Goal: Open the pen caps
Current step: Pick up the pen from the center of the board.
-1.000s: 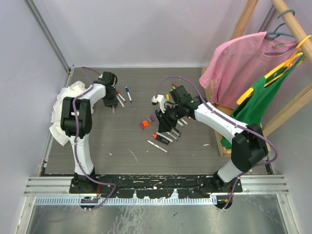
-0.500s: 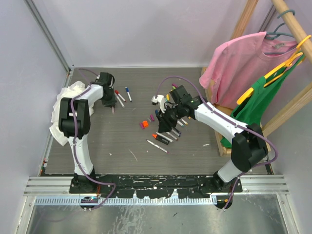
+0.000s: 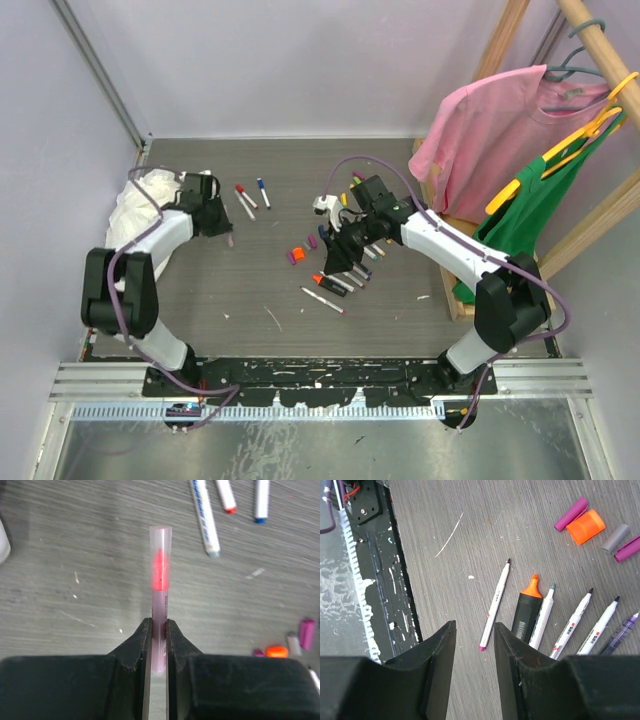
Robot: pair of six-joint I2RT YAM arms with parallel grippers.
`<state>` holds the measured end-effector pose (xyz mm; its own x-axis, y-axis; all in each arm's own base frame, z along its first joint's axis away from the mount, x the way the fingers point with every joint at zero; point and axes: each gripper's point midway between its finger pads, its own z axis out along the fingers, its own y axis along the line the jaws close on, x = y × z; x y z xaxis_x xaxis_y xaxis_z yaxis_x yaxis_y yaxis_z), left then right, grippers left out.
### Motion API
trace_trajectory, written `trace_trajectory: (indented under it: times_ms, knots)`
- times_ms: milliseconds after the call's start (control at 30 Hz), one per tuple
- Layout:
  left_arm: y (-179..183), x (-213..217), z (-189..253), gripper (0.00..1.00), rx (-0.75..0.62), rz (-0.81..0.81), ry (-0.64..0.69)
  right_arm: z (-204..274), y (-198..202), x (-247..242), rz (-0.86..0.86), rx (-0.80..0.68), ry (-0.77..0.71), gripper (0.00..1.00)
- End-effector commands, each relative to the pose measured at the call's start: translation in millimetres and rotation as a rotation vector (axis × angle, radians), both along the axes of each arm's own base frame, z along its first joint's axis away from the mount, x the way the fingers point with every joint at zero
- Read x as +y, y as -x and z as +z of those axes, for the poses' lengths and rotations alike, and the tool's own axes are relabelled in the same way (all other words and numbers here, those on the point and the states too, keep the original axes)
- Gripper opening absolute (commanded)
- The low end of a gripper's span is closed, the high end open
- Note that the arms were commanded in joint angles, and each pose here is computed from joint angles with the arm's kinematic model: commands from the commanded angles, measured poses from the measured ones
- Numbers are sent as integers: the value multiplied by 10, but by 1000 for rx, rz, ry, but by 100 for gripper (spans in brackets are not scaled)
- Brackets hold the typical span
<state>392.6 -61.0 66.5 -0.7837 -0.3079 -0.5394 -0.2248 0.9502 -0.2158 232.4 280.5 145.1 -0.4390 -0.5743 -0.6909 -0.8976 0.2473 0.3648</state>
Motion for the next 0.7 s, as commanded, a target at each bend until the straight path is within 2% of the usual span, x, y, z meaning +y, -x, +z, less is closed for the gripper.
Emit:
trace_trajectory:
  times_ms: [0,267,667]
  knots:
    - [-52,-321,533,0,-265,-30,204,336,40,35,30,-40,-121,42]
    - [459,-958,1082,0,-549,-189,537,514,76,17,29,-18,-216,42]
    - [1222,-1688,1641,0,-827,-333,713,738,56,-44,-7,-1,-334,42]
